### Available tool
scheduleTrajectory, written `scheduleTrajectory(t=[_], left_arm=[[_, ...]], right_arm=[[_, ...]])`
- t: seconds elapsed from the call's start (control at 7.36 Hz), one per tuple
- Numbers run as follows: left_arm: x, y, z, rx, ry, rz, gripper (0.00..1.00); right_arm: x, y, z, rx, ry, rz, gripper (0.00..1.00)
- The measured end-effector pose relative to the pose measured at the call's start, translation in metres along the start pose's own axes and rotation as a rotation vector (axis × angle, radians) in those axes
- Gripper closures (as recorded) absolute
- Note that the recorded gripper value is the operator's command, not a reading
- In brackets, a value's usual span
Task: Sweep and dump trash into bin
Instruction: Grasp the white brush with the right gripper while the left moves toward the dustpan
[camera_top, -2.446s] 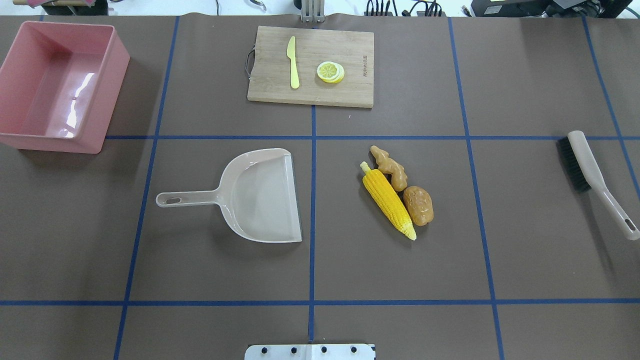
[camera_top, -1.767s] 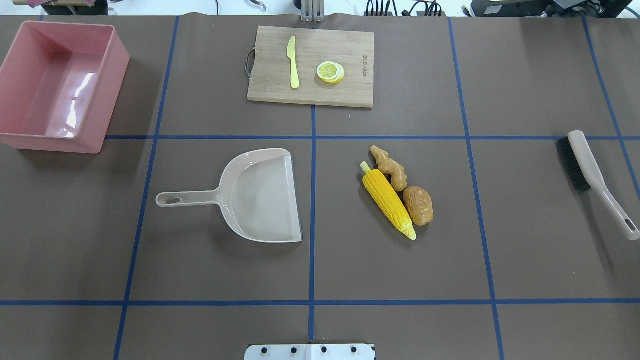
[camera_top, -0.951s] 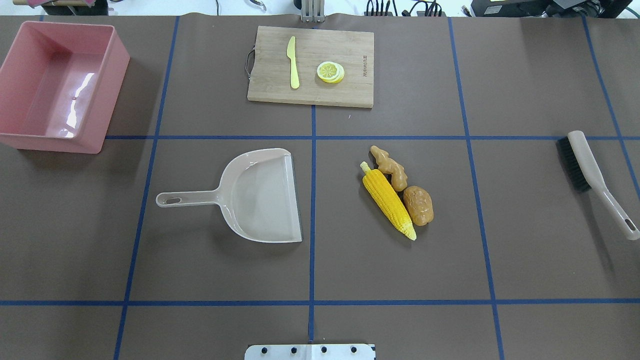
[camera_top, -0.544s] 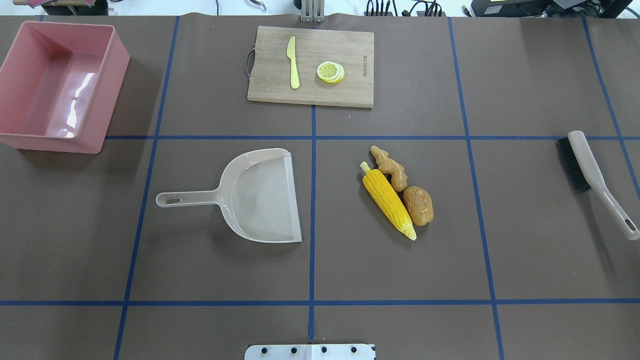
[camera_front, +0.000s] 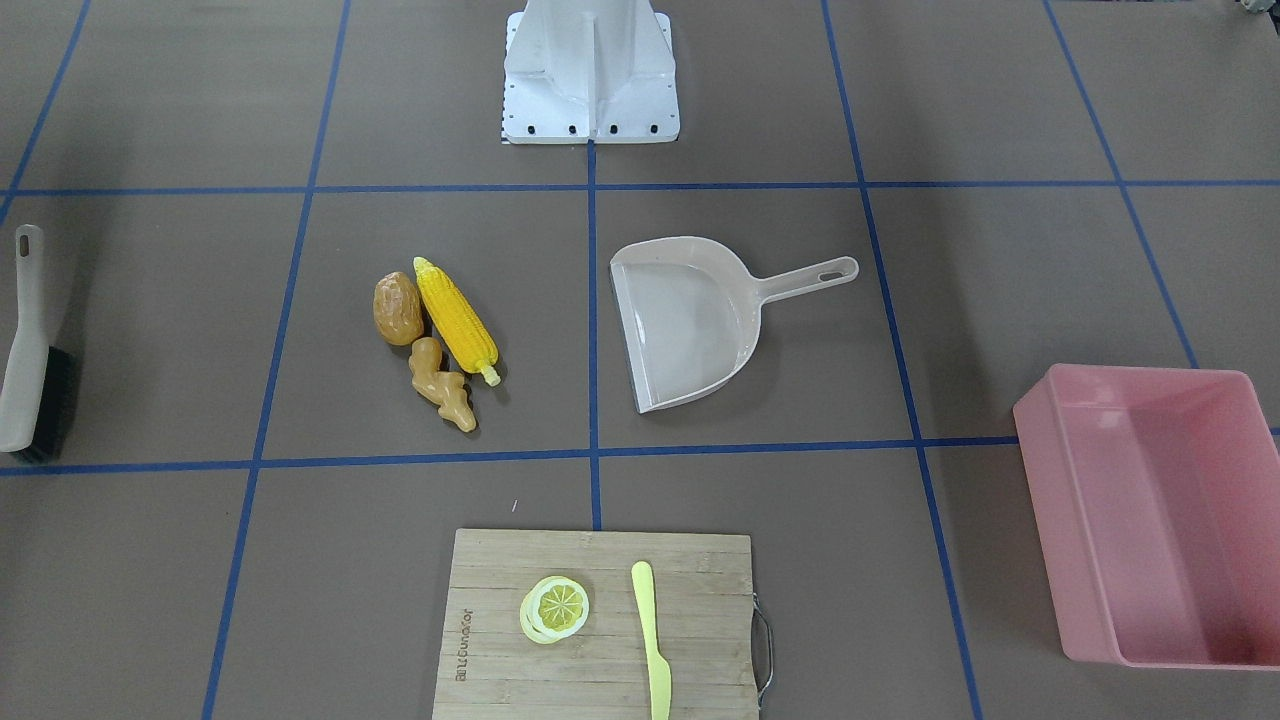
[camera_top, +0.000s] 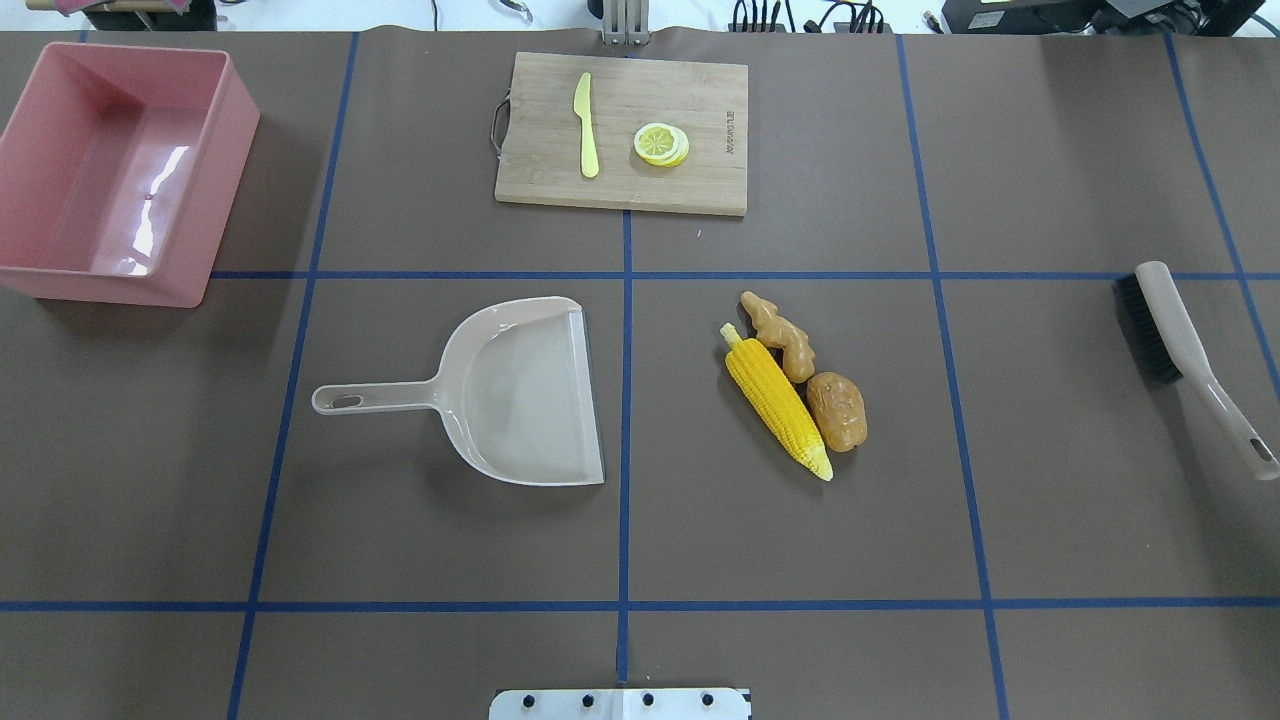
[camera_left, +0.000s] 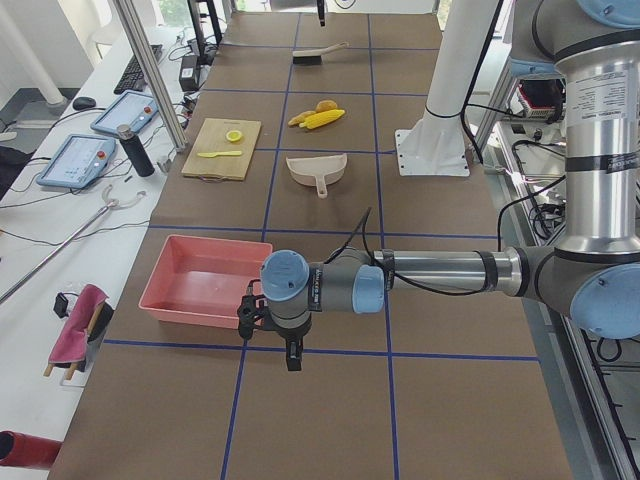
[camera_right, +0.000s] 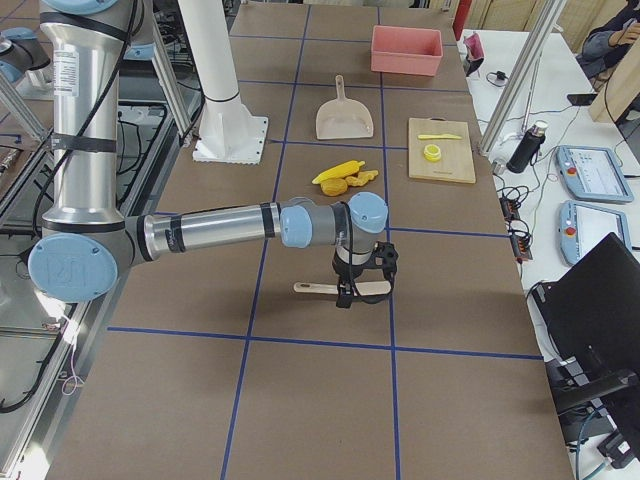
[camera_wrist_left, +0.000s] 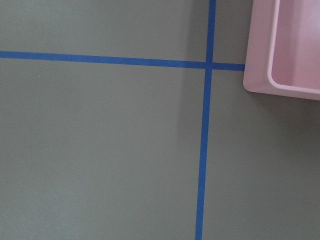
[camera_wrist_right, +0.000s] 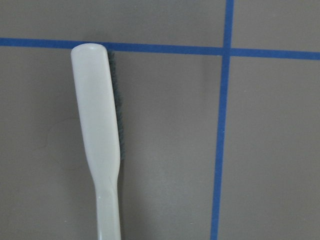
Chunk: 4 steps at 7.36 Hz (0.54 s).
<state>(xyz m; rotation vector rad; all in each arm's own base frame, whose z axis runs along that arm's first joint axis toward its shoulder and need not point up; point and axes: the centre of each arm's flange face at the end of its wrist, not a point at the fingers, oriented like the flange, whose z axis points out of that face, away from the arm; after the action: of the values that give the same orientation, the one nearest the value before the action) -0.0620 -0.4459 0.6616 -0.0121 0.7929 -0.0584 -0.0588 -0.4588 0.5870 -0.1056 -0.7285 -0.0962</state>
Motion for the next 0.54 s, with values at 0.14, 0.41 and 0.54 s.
scheduleTrajectory(t=[0.14, 0.41, 0.54], left_arm=[[0.001, -0.001, -0.001, 0.002, 0.0, 0.002, 0.02], [0.01, -0.007, -0.01, 0.017, 0.002, 0.017, 0.02], [0.019, -0.01, -0.017, 0.028, 0.004, 0.028, 0.02]], right_arm=[[-0.019, 0.003, 0.011, -0.023, 0.01, -0.007, 0.0], [-0.035, 0.015, 0.036, -0.081, 0.022, -0.011, 0.0], [-0.04, 0.021, 0.048, -0.109, 0.029, -0.003, 0.0]])
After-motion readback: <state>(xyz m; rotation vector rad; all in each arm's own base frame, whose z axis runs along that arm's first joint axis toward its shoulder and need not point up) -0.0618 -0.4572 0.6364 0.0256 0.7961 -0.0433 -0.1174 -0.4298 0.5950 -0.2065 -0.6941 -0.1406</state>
